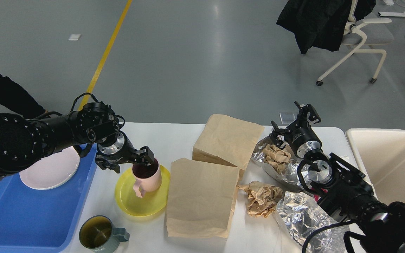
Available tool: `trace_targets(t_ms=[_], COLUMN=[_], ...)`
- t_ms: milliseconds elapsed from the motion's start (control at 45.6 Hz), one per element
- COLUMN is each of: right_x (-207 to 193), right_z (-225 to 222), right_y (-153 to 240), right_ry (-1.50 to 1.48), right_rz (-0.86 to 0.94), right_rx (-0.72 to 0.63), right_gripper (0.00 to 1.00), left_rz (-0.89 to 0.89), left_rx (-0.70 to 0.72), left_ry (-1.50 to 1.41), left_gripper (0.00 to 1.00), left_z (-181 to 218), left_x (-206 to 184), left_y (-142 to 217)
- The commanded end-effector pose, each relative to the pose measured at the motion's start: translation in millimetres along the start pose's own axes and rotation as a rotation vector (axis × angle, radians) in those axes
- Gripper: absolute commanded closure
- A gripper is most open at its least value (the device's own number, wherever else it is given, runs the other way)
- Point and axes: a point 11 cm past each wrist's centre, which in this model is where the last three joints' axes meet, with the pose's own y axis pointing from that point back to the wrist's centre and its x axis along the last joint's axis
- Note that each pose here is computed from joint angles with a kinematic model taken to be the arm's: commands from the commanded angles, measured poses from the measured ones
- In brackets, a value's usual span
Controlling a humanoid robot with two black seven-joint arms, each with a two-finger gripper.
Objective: Tidy desktop
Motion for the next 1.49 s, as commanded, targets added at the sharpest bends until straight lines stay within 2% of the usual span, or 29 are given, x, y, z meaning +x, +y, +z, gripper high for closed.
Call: trace_targets(t_ms=[0,197,307,394,548,635,723,1183,1271,1468], right_x=[0.0,0.0,0.0,0.1,0.0,0.0,-0.6,0.0,0.0,0.0], right_z=[-0.1,0.1,0.1,0.1,-0.1,-0.1,0.6,-0.1,0.1,-0.1], right_y=[0.0,0.0,0.0,0.0,0.0,0.0,-0.1,0.0,0.0,0.0], right_ry=[0.0,0.0,0.0,0.0,0.0,0.0,-0.001,0.0,0.0,0.0], right_rz=[0.0,0.0,0.0,0.001,0.0,0.0,-0.001,0.0,0.0,0.0], right_rx=[0.001,-0.001,-0.001,-0.001,0.001,0.001,0.0,0.001,-0.001,0.001], right_gripper=[0.0,0.0,0.0,0.0,0.0,0.0,0.0,0.0,0.0,0.0], left_rz=[0.001,0.009,0.007,-0.009,-0.027,-0.041,-0.06,-0.04,-0.063,-0.109], left_rx=[0.002,0.03,0.037,0.048,0.082,0.098,0.103,0.106,0.099,0.041], left_ry=[0.0,0.014,0.014,0.01,0.004,0.001,-0.003,0.0,-0.007,-0.045], left_gripper=[0.04,0.07,0.15,0.36,0.64,0.87,1.0,1.0,1.0,1.0], left_z=[0.8,-7.1,-7.4,-9.1,-12.5,-13.9,-14.1,-11.8,-5.4,11.6], left_x=[-2.0,-1.8,-3.6,-4.8,-5.9,-8.3,-10.4,-2.1,-0.6,15.8], left_y=[-5.4,-10.3,-13.4,-12.6,-11.0,-12.0,-11.8,-5.9,2.7,47.8])
